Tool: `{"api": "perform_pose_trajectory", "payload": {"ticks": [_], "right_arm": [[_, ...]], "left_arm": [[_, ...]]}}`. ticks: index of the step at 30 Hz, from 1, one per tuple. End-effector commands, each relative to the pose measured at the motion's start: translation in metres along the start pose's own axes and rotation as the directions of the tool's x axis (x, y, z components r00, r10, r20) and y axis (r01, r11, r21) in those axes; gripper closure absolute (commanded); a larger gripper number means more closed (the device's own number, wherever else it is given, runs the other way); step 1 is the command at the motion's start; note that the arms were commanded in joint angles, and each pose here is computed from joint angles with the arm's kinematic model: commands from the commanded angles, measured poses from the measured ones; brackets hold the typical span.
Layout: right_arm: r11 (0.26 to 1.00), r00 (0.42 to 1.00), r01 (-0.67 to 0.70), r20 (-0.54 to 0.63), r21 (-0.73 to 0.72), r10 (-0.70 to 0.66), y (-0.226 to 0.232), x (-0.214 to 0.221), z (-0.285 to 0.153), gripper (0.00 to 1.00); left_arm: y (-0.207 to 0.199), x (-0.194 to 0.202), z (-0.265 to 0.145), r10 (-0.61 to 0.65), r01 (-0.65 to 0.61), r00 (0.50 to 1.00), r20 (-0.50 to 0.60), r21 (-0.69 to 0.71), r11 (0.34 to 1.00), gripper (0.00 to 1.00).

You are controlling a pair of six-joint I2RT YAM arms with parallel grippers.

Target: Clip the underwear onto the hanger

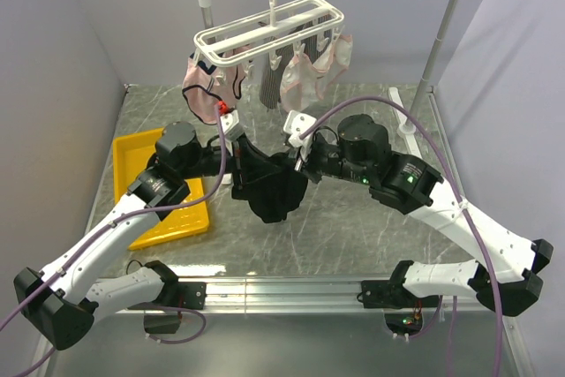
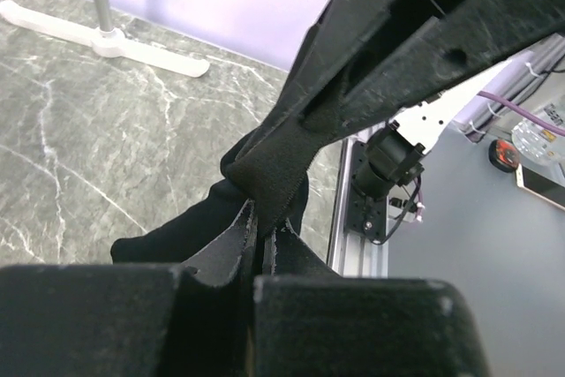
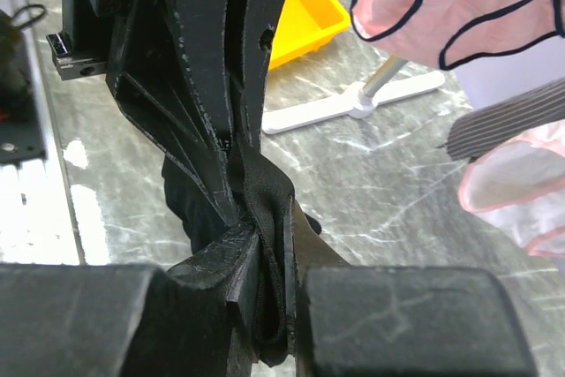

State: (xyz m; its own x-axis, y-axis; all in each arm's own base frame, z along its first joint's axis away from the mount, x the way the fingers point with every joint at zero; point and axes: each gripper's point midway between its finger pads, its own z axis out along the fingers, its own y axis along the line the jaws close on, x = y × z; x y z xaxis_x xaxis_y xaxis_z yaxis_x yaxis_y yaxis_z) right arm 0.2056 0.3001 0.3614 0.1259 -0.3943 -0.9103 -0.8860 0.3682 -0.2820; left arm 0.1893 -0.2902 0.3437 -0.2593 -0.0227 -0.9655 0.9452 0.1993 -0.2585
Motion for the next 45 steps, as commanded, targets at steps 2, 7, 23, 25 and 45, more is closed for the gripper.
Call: {"api": "perform_pose_trajectory", "payload": {"ticks": [2,7,23,25,45], "right_arm": [[0.994,0.982,-0.023,0.188,0.108,0.002,-0.035,-0.058,-0.018,1.0],[0.999,0.989,-0.028,0.144,-0.019,0.03,-0.021,-0.052,-0.01,0.7],[0.968,0.975,0.196,0.071,0.159,-0.209,-0.013,-0.014,0.001,0.05],[0.956,0.973,0.204,0.063,0.212,-0.221,-0.024,-0.017,0.002,0.08],[0.952,0.954,0.258,0.116,0.166,-0.278,-0.031,-0.037,-0.017,0.49]], "left_arm": [[-0.029,-0.005,-0.008,0.014,-0.013,1.0,-0.008,0.117,0.993,1.0],[-0.011,-0.02,-0.012,0.008,-0.009,0.999,0.034,0.027,1.0,1.0],[-0.004,-0.019,-0.001,-0.038,0.04,0.998,-0.047,0.043,0.998,1.0],[-0.005,-0.017,-0.002,-0.044,0.047,0.998,-0.054,0.051,0.998,1.0],[-0.006,0.007,-0.005,-0.015,0.024,0.992,-0.125,0.078,0.997,1.0]]}}
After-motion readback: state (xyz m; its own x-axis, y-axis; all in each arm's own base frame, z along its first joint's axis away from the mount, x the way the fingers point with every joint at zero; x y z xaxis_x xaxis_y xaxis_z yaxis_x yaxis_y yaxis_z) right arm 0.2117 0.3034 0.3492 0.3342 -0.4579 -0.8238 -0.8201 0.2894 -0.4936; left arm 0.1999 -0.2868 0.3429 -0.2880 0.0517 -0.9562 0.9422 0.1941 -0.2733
